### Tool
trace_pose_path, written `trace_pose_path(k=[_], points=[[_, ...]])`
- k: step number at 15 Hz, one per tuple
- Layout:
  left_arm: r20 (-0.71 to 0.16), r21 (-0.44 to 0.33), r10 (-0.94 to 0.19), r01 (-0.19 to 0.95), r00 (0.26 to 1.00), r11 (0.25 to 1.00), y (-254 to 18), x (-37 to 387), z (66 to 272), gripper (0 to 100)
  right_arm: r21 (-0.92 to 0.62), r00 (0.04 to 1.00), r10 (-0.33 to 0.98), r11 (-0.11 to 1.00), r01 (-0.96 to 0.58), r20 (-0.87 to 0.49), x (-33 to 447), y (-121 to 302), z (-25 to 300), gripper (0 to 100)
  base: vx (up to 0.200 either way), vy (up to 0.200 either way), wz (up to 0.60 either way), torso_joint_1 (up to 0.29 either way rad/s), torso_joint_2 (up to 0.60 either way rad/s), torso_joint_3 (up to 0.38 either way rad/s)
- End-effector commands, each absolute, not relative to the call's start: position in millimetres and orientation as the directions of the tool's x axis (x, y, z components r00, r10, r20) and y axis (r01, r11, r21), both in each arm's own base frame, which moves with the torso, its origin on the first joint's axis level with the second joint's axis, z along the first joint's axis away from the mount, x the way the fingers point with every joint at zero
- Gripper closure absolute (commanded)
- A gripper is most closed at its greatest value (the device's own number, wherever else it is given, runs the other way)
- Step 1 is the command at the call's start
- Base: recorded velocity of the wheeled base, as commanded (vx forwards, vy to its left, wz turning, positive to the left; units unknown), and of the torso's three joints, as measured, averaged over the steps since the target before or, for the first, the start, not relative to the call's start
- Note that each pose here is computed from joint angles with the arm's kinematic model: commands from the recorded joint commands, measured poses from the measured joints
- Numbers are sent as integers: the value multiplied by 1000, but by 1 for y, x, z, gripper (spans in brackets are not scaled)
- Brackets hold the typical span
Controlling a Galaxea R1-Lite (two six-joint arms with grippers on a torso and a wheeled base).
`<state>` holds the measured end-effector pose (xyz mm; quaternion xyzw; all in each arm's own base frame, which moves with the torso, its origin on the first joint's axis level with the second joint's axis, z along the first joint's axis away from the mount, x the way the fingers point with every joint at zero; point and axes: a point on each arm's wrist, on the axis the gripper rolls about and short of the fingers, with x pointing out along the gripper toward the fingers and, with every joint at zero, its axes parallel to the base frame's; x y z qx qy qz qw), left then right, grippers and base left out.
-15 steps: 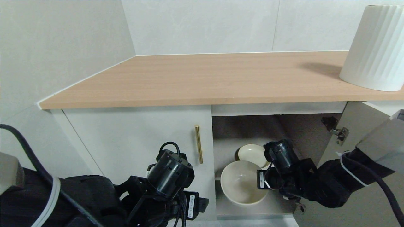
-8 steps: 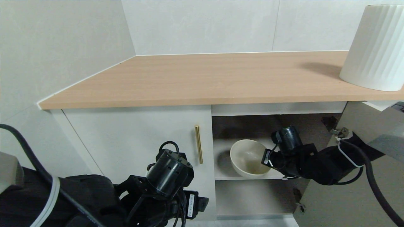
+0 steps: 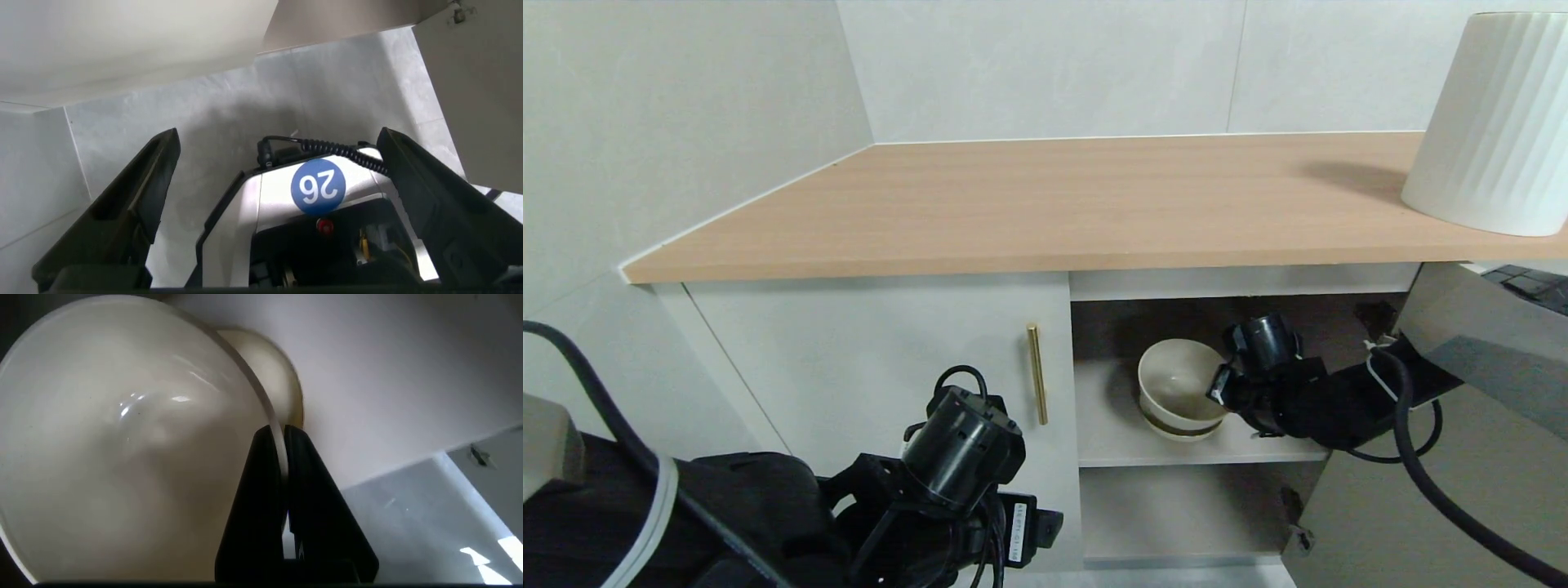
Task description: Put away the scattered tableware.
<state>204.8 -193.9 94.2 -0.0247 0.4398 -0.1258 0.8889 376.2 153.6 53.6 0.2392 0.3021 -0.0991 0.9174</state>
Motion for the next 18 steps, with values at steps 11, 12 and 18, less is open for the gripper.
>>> trace_pose_path(k=[11, 12, 18], points=[[-787, -146, -236, 200, 570, 969, -195, 206, 88, 0, 319, 793, -106, 877, 359, -600, 412, 157, 18, 100, 0, 0, 0, 0, 0, 0], [-789, -145, -234, 198, 569, 969, -196, 207, 88, 0, 319, 792, -111, 875, 365, -600, 413, 154, 18, 100, 0, 0, 0, 0, 0, 0], [-789, -145, -234, 198, 569, 969, -196, 207, 87, 0, 321, 795, -110, 875, 363, -597, 414, 154, 18, 100, 0, 0, 0, 0, 0, 0]])
